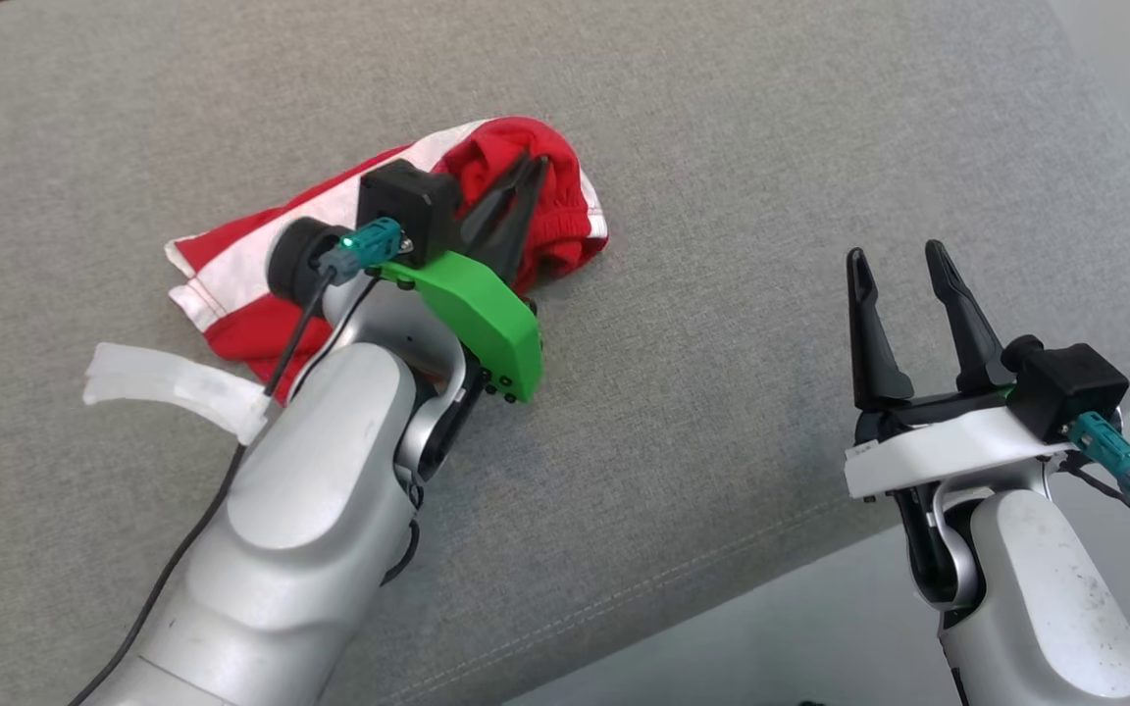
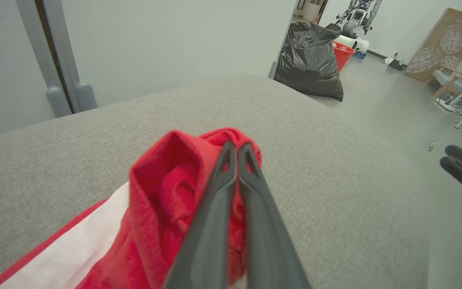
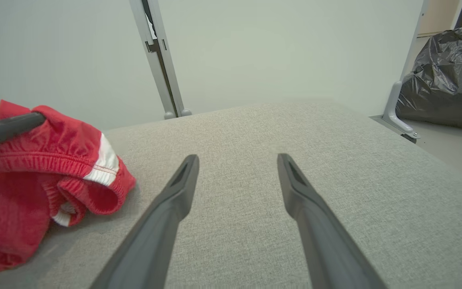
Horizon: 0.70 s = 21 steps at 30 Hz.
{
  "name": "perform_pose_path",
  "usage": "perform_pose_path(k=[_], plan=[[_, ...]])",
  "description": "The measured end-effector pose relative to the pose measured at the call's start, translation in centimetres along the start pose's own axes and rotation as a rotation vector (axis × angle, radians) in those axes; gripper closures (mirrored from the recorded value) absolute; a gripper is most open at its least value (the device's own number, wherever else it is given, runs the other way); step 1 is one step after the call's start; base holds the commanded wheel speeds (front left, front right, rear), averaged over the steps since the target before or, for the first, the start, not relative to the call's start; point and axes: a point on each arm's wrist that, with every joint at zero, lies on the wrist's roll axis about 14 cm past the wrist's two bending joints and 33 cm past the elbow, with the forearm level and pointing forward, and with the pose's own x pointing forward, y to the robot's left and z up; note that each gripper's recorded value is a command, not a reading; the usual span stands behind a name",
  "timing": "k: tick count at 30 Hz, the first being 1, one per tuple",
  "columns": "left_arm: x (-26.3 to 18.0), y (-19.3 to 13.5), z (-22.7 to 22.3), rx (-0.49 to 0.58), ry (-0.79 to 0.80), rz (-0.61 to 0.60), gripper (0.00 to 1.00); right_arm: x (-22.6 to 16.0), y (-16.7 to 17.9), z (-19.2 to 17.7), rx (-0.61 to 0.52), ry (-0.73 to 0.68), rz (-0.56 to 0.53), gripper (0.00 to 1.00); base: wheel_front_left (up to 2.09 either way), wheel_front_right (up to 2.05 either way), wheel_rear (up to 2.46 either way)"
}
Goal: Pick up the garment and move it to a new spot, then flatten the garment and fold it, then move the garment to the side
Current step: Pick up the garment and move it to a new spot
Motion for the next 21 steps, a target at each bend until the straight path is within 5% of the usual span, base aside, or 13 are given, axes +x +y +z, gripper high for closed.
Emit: perform_pose_path(k=[1, 2, 3, 13, 21], plan=[[0.2, -0.2, -0.9, -0.011, 0.022, -0.011, 1.00, 0.0, -0.2, -0.2, -0.001, 0.007, -0.007, 0.00, 0.00, 0.00, 0.00], [0.3, -0.4, -1.6, -0.026, 0.038, -0.022, 0.67, 0.0, -0.4, -0.5, -0.002, 0.015, -0.013, 0.00, 0.00, 0.00, 0.00], [0.4, -0.6, -2.2, -0.036, 0.053, -0.034, 0.00, 0.0, -0.6, -0.7, -0.003, 0.021, -0.017, 0.00, 0.00, 0.00, 0.00], [-1.6, -1.3, -0.9, -0.031, -0.052, -0.050, 0.00, 1.5, 1.7, -1.7, 0.009, 0.031, 0.046, 0.00, 0.00, 0.00, 0.00], [-7.8, 5.1, 1.8, 0.026, -0.169, 0.229, 0.00, 2.7, 4.7, -1.5, 0.029, 0.012, 0.125, 0.00, 0.00, 0.00, 0.00]])
